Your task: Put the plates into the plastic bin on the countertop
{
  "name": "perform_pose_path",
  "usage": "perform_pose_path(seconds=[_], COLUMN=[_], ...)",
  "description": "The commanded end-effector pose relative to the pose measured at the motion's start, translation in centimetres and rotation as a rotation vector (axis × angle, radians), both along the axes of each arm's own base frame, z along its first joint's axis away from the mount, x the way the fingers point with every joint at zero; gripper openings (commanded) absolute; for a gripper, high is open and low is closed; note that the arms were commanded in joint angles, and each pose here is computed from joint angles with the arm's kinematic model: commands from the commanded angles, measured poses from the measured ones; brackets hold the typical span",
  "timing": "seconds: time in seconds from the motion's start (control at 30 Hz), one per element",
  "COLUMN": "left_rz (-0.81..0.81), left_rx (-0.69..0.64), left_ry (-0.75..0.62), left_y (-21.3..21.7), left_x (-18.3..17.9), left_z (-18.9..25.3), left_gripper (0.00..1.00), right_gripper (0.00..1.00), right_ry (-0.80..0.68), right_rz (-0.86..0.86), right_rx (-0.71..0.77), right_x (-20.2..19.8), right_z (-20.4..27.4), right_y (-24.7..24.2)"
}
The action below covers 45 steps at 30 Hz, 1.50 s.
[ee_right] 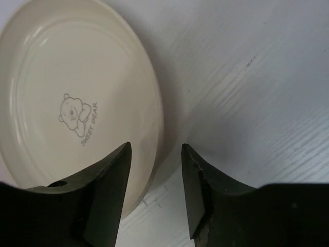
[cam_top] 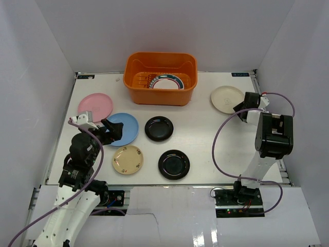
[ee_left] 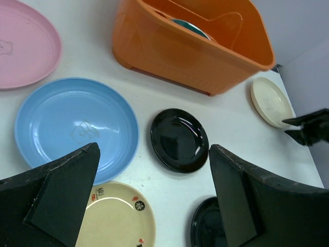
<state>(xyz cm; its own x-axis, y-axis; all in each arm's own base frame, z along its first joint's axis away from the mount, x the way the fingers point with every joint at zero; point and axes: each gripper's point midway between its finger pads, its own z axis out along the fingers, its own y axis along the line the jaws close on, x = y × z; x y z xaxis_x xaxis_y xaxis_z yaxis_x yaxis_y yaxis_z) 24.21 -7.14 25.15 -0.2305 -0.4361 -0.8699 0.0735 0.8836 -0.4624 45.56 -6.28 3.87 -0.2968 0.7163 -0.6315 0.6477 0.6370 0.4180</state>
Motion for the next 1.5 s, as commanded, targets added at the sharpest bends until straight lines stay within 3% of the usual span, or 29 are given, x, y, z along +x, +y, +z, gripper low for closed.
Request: perform_pose_path(seconds=[0.0,0.07,0.1,0.2,0.3,0.4,0.5,0.67,0.77,0.83,0.9,1.03,1.2,1.47], left_rz=[-0.097,-0.140,-0.132,-0.114,-0.123,-0.121,-0.119,-0.115,-0.089,-0.085,-0.077,-0.053,-0.047,0.054], left_rx=[0.014,0.012,0.018,0.045,0.042,0.038,0.036,0.041,0.047,0.049,0.057,0.057,0.061,0.046], left_ry=[0.019,0.008,0.001,-0.019,-0.037,-0.053,-0.059,-0.032,-0.015,0.010,0.031,0.051,0.109,0.202], left_y=[-1.7,-2.6,-2.5,-2.0,-2.1,-2.1,-2.2,-2.4,-2.1,-2.3,-2.3,-2.2,-2.6,-2.9], left_x=[-1.1,-1.6,-1.6,-1.8,-2.2,-2.5,-2.6,-2.3,-2.0,-1.6,-1.2,-0.6,0.2,3.7], left_z=[-1.2,-1.0,-0.8,-0.4,0.0,0.5,0.7,0.1,-0.1,-0.7,-1.3,-2.0,-3.1,-4.6], left_gripper=[0.98,0.98,0.98,0.98,0.98,0.98,0.98,0.98,0.98,0.98,0.98,0.98,0.98,0.98], right_gripper=[0.47,0.37,0.20,0.08,0.08,0.08,0.08,0.08,0.08,0.08,0.08,0.08,0.08,0.09], right_ry=[-0.057,-0.052,-0.044,-0.096,-0.231,-0.453,-0.587,-0.771,-0.813,-0.787,-0.823,-0.748,-0.654,-0.559], right_rz=[0.015,0.011,-0.001,-0.027,-0.008,0.047,0.120,0.373,0.481,0.541,0.591,0.660,0.783,0.855], right_rx=[0.024,0.030,0.028,0.014,-0.011,-0.097,-0.188,-0.260,-0.268,-0.293,-0.313,-0.397,-0.388,-0.309], right_x=[2.0,2.1,2.0,1.5,1.5,0.4,-0.5,0.2,1.9,3.7,4.7,9.6,14.3,13.5], right_z=[0.3,-0.3,-0.4,1.0,6.2,15.7,21.8,31.3,33.9,32.9,35.0,31.6,26.9,20.1], right_y=[0.4,0.4,0.2,-0.2,0.0,1.7,3.9,13.6,18.9,21.9,24.6,29.5,34.9,37.0])
